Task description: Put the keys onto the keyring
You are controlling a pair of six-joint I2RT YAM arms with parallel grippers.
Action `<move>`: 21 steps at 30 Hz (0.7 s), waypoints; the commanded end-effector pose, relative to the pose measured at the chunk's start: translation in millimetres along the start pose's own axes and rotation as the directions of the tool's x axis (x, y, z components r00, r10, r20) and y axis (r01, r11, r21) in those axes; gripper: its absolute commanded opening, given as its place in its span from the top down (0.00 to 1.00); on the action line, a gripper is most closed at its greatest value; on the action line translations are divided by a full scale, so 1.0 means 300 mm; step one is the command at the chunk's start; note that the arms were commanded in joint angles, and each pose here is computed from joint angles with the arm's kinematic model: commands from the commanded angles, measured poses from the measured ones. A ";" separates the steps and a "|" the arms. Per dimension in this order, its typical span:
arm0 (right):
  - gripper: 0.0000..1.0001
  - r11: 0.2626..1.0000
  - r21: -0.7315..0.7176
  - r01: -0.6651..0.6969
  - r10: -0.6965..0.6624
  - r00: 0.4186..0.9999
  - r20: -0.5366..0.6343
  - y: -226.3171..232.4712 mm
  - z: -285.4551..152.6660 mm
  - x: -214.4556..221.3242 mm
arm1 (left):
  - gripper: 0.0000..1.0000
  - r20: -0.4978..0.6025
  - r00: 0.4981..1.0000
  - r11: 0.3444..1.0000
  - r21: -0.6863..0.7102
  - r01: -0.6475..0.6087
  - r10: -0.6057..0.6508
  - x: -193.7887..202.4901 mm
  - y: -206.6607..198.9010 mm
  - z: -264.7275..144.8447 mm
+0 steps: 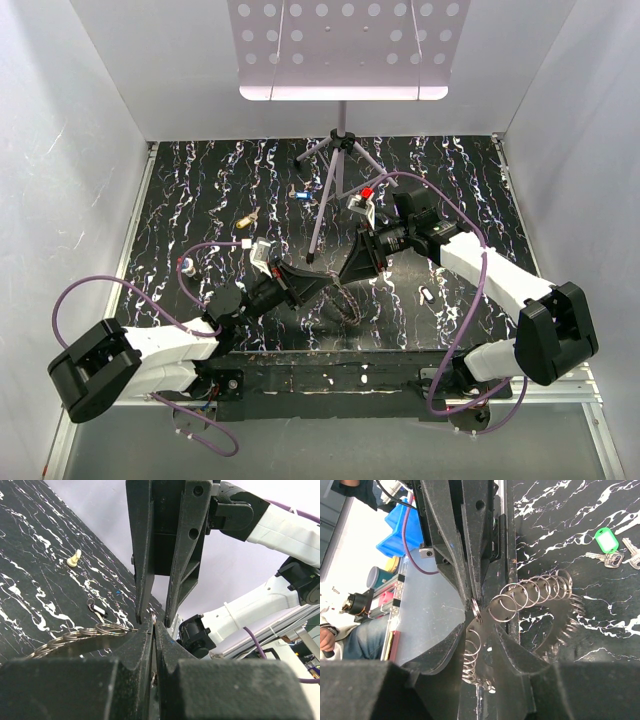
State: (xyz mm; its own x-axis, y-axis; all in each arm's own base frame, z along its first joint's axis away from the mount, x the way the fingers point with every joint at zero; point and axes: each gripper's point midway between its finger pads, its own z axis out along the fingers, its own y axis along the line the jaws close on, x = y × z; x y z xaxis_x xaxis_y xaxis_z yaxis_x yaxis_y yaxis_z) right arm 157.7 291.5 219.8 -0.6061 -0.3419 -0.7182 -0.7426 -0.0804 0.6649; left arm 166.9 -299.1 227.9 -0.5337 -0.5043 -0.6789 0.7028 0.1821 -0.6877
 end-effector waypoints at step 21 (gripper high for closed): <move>0.99 0.994 -0.087 0.068 -0.068 0.998 0.006 0.062 0.019 -0.051 | 1.00 0.026 1.000 0.999 0.050 -0.011 0.010 -0.030 -0.039 0.025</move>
State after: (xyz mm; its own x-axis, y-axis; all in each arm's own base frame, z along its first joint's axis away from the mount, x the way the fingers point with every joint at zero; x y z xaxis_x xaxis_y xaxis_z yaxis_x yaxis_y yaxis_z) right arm 151.5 296.4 219.6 -0.6181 -0.3577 -0.7000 -0.7155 -0.1127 0.6894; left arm 166.3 -301.8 224.7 -0.5467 -0.4967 -0.6741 0.6989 0.1727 -0.6940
